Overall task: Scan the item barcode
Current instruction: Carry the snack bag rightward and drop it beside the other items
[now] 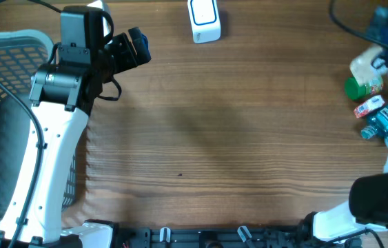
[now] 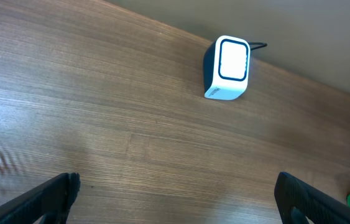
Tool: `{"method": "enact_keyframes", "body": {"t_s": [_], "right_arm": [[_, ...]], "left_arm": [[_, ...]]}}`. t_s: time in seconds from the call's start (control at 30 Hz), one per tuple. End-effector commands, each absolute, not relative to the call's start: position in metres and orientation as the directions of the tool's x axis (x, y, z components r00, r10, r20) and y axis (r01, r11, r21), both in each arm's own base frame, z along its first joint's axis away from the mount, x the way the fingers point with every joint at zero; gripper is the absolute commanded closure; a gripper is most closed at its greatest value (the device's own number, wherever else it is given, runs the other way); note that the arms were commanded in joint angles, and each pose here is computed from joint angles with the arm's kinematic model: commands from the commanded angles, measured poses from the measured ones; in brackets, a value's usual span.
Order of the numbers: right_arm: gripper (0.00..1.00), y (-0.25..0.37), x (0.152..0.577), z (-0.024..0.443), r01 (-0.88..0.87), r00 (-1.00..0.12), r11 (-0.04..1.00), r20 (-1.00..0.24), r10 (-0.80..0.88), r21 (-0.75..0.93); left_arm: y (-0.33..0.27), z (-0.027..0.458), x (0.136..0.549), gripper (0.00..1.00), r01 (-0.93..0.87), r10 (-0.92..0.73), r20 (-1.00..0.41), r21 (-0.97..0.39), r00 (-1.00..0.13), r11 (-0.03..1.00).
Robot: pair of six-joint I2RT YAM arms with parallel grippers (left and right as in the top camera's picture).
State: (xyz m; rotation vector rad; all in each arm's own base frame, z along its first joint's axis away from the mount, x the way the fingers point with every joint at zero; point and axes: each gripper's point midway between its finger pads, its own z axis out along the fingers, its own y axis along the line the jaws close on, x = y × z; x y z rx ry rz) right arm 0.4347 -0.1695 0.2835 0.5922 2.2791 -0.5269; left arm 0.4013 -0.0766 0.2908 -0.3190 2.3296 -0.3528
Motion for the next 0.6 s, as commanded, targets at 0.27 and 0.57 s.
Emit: {"method": "enact_keyframes", "body": {"t_s": [0.27, 0.57], "right_arm": [[0.00, -0.244, 0.381, 0.081, 0.688, -0.663, 0.713, -0.515, 0.543, -0.135], [0.00, -0.162, 0.431, 0.455, 0.277, 0.030, 0.923, -0.962, 0.270, 0.267]], "left_arm": [[-0.074, 0.293, 0.401, 0.00, -0.115, -0.314, -0.657, -0.329, -0.685, 0.937], [-0.076, 0.308, 0.413, 0.00, -0.090, -0.324, -0.703, -0.349, -0.634, 0.933]]}}
